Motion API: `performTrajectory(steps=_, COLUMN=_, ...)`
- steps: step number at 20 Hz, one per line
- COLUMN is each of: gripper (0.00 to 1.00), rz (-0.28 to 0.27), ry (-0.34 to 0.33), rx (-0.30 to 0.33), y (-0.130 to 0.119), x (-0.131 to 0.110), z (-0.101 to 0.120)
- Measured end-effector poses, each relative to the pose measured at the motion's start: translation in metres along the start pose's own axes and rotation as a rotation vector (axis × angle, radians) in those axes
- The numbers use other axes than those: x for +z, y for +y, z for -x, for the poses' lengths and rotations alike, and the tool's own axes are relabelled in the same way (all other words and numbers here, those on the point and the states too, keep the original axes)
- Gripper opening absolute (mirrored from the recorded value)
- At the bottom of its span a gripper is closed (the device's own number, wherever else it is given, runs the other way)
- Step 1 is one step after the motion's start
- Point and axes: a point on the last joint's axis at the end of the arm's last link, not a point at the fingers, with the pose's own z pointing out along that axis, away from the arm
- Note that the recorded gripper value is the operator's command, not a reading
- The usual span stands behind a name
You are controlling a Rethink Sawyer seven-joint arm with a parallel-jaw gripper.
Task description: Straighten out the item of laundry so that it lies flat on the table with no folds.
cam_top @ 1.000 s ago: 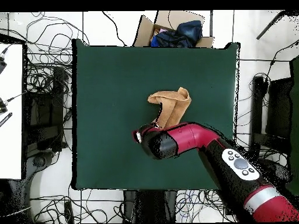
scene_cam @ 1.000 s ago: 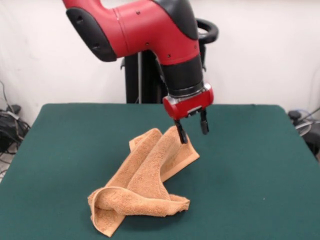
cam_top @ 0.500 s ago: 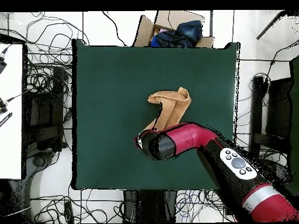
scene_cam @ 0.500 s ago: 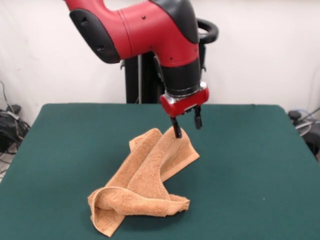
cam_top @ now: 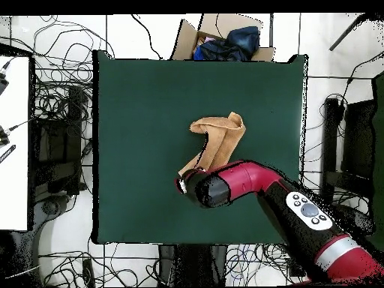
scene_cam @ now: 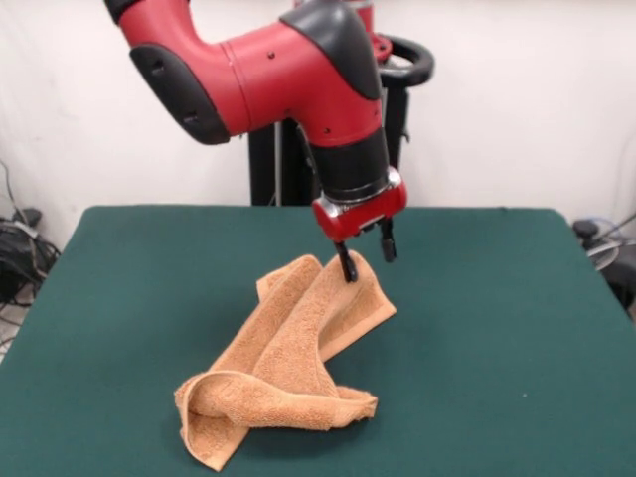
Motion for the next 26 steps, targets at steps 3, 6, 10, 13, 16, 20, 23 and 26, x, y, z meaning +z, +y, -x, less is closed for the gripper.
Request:
performTrajectory(steps=3, gripper=1.00, rz=0.017, ry=-0.033, rx=0.002, y=-0.001, x=0.004, z=0.001)
performTrajectory(steps=6, gripper=1.00, rz=0.037, ry=-0.085, rx=0.008, y=-0.003, x=0.007, z=0.004)
performTrajectory(steps=10, gripper=1.00, rz=0.064, ry=-0.145, rx=0.018, y=-0.001, x=0.010, z=0.012)
performTrajectory(steps=13, gripper=1.00, rz=0.083, ry=-0.181, rx=0.022, y=0.003, x=0.011, z=0.018)
performTrajectory(steps=16, gripper=1.00, rz=0.090, ry=-0.203, rx=0.016, y=0.006, x=0.013, z=0.022)
performTrajectory(steps=20, gripper=1.00, rz=0.079, ry=-0.199, rx=-0.017, y=0.010, x=0.016, z=0.021)
performTrajectory(steps=23, gripper=1.00, rz=0.069, ry=-0.195, rx=-0.051, y=0.016, x=0.020, z=0.024)
performTrajectory(steps=26, gripper=1.00, rz=0.058, ry=-0.191, rx=-0.092, y=0.023, x=0.026, z=0.028)
